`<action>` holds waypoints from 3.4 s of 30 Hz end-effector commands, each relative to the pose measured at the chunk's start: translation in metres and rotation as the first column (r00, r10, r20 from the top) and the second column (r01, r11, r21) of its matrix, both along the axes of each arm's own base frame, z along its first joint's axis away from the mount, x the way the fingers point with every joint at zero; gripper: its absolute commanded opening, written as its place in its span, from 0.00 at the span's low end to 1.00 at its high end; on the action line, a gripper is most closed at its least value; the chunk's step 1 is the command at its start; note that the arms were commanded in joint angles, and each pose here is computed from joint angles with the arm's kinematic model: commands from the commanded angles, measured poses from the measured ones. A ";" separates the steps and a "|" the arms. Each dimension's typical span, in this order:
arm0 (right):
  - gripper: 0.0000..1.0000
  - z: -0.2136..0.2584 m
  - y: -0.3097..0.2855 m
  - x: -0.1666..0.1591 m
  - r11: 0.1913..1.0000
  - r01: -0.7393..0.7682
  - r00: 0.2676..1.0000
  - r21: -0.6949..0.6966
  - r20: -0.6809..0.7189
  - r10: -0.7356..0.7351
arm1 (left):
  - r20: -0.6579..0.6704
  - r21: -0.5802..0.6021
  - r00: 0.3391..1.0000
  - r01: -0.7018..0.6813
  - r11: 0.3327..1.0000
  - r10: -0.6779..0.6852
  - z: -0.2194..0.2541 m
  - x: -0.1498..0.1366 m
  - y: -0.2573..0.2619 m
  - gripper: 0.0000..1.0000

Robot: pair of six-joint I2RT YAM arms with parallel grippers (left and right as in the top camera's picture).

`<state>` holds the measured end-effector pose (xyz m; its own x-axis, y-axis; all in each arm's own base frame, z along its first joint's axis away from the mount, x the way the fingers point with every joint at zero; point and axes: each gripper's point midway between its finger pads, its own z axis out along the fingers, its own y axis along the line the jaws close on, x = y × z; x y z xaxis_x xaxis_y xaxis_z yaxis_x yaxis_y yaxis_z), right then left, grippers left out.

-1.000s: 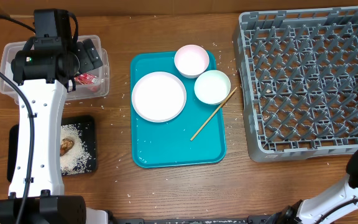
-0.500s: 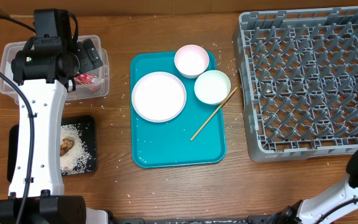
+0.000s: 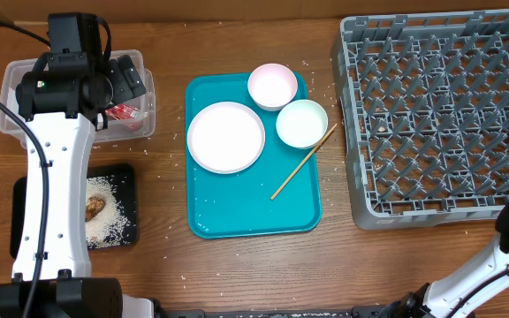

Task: Sort waste into correct bins and load items into the dishwasher
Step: 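Carry the white cup right over the grey dish rack, then lower the cup upside down into the rack and open the right gripper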

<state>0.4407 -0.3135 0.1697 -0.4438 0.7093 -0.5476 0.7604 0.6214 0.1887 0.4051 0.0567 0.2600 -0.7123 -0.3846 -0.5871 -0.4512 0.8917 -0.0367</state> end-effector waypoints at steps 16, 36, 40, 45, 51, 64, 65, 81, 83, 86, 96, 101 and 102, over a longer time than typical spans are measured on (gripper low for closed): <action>0.17 0.048 0.052 -0.023 0.998 -0.008 1.000 0.063 0.001 0.008 | 0.022 -0.007 1.000 -0.008 1.000 0.008 0.007 0.001 0.000 1.00; 0.44 0.049 0.004 -0.062 0.971 0.236 0.969 -0.040 -0.059 -0.238 | 0.022 -0.007 1.000 -0.008 1.000 0.008 0.007 0.001 0.000 1.00; 0.23 0.027 0.013 -0.061 0.977 0.212 0.972 0.027 -0.109 -0.208 | 0.022 -0.007 1.000 -0.008 1.000 0.008 0.007 0.001 0.000 1.00; 0.08 0.001 0.024 -0.057 0.976 0.185 0.973 0.111 -0.159 -0.167 | 0.023 -0.007 1.000 -0.008 1.000 0.008 0.007 0.001 0.000 1.00; 0.04 -0.013 0.033 -0.061 0.971 0.181 0.968 0.158 -0.204 -0.147 | 0.022 -0.007 1.000 -0.008 1.000 0.008 0.007 0.001 0.000 1.00; 0.04 -0.020 0.065 -0.067 0.940 0.140 0.972 0.313 -0.227 -0.069 | 0.022 -0.007 1.000 -0.008 1.000 0.008 0.007 0.001 0.000 1.00; 0.04 -0.017 0.065 -0.066 0.941 0.137 0.973 0.310 -0.220 -0.070 | 0.023 -0.007 1.000 -0.008 1.000 0.008 0.007 0.001 0.000 1.00; 0.04 0.049 0.007 -0.024 0.988 0.152 0.986 0.029 0.065 -0.154 | 0.023 -0.007 1.000 -0.008 1.000 0.008 0.007 0.001 0.000 1.00; 0.04 0.034 0.007 -0.027 0.986 0.159 0.987 0.042 0.022 -0.160 | 0.022 -0.007 1.000 -0.008 1.000 0.008 0.007 0.001 0.000 1.00; 0.04 0.013 0.012 -0.033 0.984 0.160 0.986 0.082 -0.047 -0.157 | 0.022 -0.007 1.000 -0.008 1.000 0.008 0.007 0.001 0.000 1.00; 0.04 -0.009 0.044 -0.043 0.967 0.120 0.987 0.225 -0.131 -0.092 | 0.022 -0.007 1.000 -0.008 1.000 0.008 0.007 0.001 0.000 1.00; 0.04 -0.007 0.051 -0.045 0.961 0.111 0.988 0.254 -0.133 -0.079 | 0.022 -0.007 1.000 -0.008 1.000 0.008 0.007 0.001 0.000 1.00; 0.04 -0.006 0.054 -0.045 0.959 0.106 0.989 0.264 -0.129 -0.074 | 0.022 -0.007 1.000 -0.008 1.000 0.008 0.007 0.001 0.000 1.00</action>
